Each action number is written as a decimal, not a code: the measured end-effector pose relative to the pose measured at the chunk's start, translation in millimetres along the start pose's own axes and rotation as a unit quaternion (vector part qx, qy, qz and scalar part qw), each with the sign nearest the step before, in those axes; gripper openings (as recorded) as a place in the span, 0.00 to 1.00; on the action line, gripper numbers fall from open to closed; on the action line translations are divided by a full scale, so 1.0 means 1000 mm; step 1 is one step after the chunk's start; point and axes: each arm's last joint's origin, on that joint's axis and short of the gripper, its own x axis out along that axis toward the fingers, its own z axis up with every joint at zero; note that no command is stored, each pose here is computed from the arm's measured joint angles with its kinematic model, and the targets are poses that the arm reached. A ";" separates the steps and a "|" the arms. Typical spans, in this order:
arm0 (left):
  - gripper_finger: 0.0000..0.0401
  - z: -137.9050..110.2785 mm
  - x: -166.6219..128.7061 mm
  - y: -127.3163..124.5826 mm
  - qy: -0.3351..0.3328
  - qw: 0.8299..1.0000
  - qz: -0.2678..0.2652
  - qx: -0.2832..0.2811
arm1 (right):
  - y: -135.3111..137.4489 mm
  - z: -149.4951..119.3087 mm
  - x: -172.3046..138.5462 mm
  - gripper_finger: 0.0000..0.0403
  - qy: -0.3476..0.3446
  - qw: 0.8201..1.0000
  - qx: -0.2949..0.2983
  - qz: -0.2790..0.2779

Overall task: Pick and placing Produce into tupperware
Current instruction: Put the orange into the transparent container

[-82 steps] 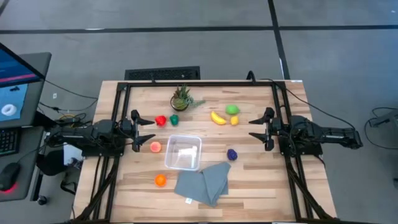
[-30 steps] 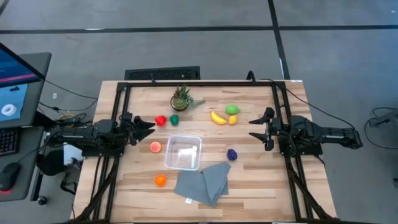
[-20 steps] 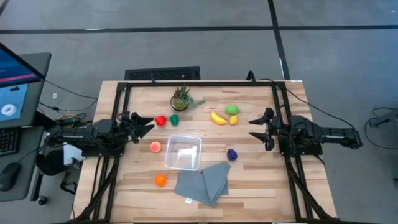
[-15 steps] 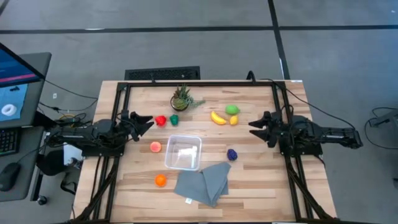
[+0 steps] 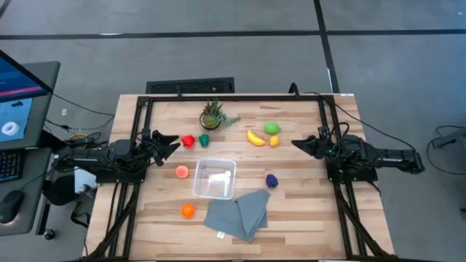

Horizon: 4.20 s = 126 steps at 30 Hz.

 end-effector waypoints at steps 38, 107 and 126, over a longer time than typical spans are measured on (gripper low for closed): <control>0.68 -0.003 0.000 -0.004 0.048 0.997 -0.065 -0.006 | 0.015 0.004 0.014 0.68 -0.037 0.987 -0.148 0.047; 0.68 -0.029 0.010 -0.111 0.538 0.838 0.016 -0.086 | 0.124 0.073 0.024 0.68 0.174 0.914 -0.353 -0.099; 0.68 -0.098 -0.013 -0.158 0.539 0.834 0.104 0.057 | 0.124 0.073 0.023 0.68 0.174 0.912 -0.359 -0.097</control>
